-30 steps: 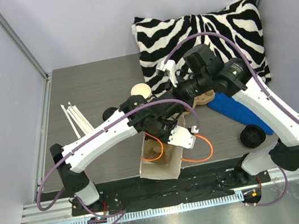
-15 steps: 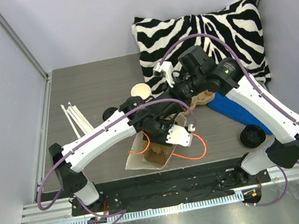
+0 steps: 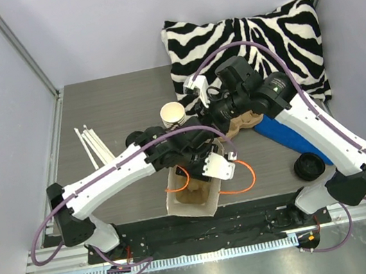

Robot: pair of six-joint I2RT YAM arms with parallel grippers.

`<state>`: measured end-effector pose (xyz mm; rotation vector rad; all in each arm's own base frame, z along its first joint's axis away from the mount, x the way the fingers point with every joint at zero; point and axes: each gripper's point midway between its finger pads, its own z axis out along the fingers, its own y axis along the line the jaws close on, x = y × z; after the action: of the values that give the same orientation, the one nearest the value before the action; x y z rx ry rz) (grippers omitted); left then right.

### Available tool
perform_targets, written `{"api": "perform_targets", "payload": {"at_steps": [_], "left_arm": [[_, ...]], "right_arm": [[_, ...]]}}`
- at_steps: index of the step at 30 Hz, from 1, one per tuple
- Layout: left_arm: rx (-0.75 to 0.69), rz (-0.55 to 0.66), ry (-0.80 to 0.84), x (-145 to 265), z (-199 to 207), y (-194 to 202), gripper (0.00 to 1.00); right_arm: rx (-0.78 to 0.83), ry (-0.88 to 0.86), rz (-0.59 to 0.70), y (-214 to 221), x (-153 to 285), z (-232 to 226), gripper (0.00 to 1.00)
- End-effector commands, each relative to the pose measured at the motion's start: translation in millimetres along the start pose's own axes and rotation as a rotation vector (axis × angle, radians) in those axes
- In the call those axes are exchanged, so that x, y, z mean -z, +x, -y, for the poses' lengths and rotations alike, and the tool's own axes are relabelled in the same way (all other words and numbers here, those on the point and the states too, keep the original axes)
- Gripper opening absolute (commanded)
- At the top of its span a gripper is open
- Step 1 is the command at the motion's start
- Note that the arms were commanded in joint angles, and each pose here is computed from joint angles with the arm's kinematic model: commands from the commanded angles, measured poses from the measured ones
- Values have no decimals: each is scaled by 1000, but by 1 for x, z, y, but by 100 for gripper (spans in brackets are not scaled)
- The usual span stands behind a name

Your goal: Pack the takeout coffee

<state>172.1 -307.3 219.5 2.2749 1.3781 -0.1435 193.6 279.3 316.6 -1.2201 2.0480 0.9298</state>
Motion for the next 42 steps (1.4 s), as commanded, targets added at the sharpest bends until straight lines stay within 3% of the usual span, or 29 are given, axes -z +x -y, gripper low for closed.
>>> {"api": "perform_targets", "payload": {"at_steps": [1, 9, 12, 21, 26, 33, 42], "left_arm": [[2, 109, -219, 22, -40, -20, 54], [-1, 48, -287, 9, -47, -5, 36], [-1, 11, -296, 3, -48, 3, 33], [22, 41, -283, 13, -47, -2, 49], [36, 138, -274, 40, -42, -19, 50], [-7, 295, -273, 68, -23, -34, 59], [-40, 329, -158, 63, 2, -37, 57]], "right_arm": [[4, -52, -17, 3, -2, -12, 1], [6, -52, -19, 3, -2, -12, 1], [8, -52, -22, 4, -2, -12, 1], [17, -4, -18, 3, -1, -4, 1], [23, 42, -7, -1, -1, 4, 1], [7, 87, -22, 3, -3, 15, 1], [-33, 94, -29, 4, -6, 20, 1]]}}
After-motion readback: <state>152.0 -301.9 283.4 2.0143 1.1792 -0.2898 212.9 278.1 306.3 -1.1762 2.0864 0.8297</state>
